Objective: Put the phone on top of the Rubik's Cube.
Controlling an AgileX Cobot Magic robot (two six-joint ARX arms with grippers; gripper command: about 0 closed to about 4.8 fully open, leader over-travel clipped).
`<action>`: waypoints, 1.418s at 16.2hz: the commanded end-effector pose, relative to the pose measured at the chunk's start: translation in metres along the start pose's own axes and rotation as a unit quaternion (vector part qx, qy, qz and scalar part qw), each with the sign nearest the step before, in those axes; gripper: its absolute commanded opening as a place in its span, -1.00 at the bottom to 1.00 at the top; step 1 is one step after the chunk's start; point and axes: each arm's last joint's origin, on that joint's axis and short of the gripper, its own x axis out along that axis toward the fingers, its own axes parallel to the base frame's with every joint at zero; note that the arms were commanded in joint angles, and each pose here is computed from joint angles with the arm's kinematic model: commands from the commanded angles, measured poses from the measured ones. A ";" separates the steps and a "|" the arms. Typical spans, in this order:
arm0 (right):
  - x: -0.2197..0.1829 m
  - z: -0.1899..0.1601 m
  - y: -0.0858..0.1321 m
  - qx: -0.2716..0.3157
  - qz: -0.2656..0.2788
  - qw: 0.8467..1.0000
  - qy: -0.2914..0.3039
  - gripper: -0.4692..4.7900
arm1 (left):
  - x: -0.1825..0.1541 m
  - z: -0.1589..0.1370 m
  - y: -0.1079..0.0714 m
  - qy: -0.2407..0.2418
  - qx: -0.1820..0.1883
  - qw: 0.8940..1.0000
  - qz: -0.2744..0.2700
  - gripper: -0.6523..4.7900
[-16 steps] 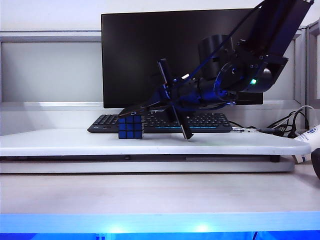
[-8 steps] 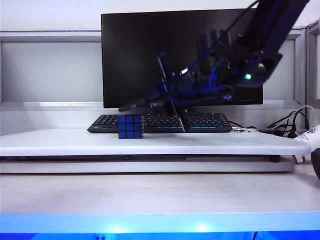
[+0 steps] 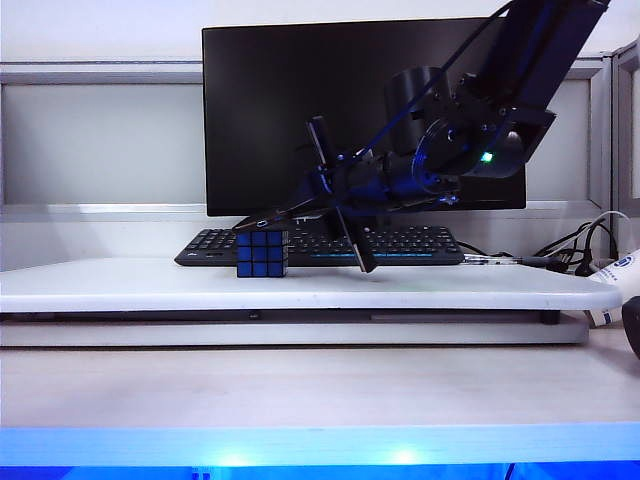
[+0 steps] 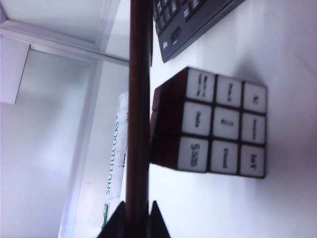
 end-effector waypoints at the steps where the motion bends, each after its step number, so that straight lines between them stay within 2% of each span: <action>1: 0.000 0.002 0.007 -0.012 0.023 1.000 -0.008 -0.86 | 0.000 -0.002 0.001 0.011 -0.003 1.000 0.012 -0.78; 5: 0.000 0.002 0.007 -0.012 0.023 1.000 -0.008 -0.81 | 0.000 -0.002 0.001 0.011 -0.003 1.000 0.015 -0.78; 8: 0.000 0.002 0.007 0.002 0.023 1.000 -0.008 -0.54 | 0.000 -0.002 0.001 0.011 -0.003 1.000 0.015 -0.78; 12: 0.000 0.002 0.007 0.010 0.024 1.000 -0.006 -0.37 | 0.000 -0.002 0.001 0.012 -0.002 1.000 0.023 -0.78; 17: 0.001 0.001 0.006 0.014 0.017 1.000 0.001 -0.33 | 0.000 -0.002 0.001 0.012 -0.002 1.000 0.024 -0.78; 20: 0.001 0.001 0.006 0.015 0.018 1.000 0.007 -0.14 | 0.000 -0.002 0.001 0.012 -0.002 1.000 0.024 -0.78; 23: 0.001 0.001 0.005 0.016 0.015 1.000 0.008 0.16 | 0.000 -0.002 0.001 0.012 -0.002 1.000 0.024 -0.78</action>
